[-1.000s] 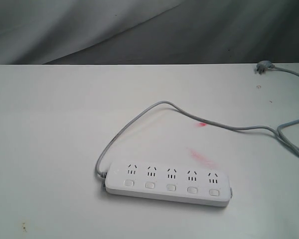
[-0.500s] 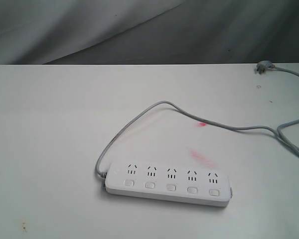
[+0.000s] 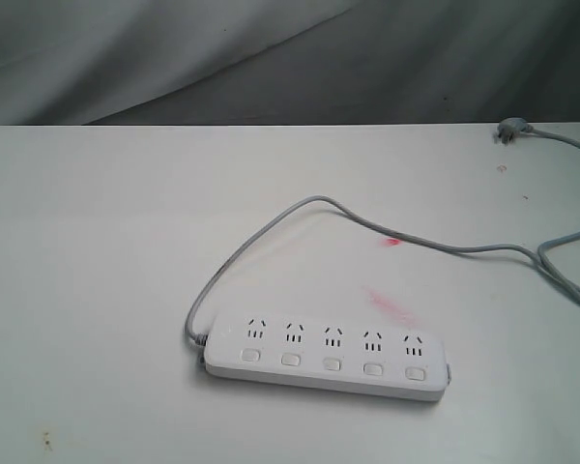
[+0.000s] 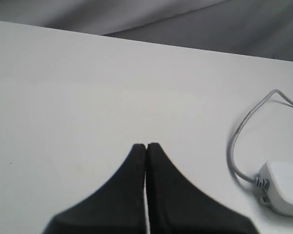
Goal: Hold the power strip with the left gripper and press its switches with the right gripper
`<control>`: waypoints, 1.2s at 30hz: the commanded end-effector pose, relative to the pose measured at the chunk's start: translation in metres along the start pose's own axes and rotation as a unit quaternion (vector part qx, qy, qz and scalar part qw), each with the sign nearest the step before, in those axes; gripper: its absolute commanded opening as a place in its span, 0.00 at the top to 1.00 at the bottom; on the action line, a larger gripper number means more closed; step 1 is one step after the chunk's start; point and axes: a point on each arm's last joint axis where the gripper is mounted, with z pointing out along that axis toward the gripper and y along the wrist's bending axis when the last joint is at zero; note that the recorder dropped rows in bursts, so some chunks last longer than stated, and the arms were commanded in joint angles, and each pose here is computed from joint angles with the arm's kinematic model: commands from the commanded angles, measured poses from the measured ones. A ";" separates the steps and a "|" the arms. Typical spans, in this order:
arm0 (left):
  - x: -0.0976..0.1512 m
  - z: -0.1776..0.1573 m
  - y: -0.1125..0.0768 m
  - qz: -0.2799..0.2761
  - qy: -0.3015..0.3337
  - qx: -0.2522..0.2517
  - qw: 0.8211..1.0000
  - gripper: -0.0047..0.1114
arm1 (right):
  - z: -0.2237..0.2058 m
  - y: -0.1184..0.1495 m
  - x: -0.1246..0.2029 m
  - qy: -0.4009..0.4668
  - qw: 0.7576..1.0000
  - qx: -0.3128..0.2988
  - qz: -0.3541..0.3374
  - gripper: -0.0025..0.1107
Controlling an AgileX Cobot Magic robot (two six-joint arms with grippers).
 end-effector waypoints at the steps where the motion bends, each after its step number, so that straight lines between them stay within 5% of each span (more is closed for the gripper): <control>1: 0.001 -0.001 0.001 0.005 -0.033 0.003 0.999 0.95 | 0.000 0.000 0.001 -0.001 1.000 0.003 0.002 0.98; 36: 0.003 -0.013 -0.002 0.036 -0.071 0.031 0.996 0.95 | 0.000 0.000 0.001 -0.001 1.000 0.003 0.002 0.98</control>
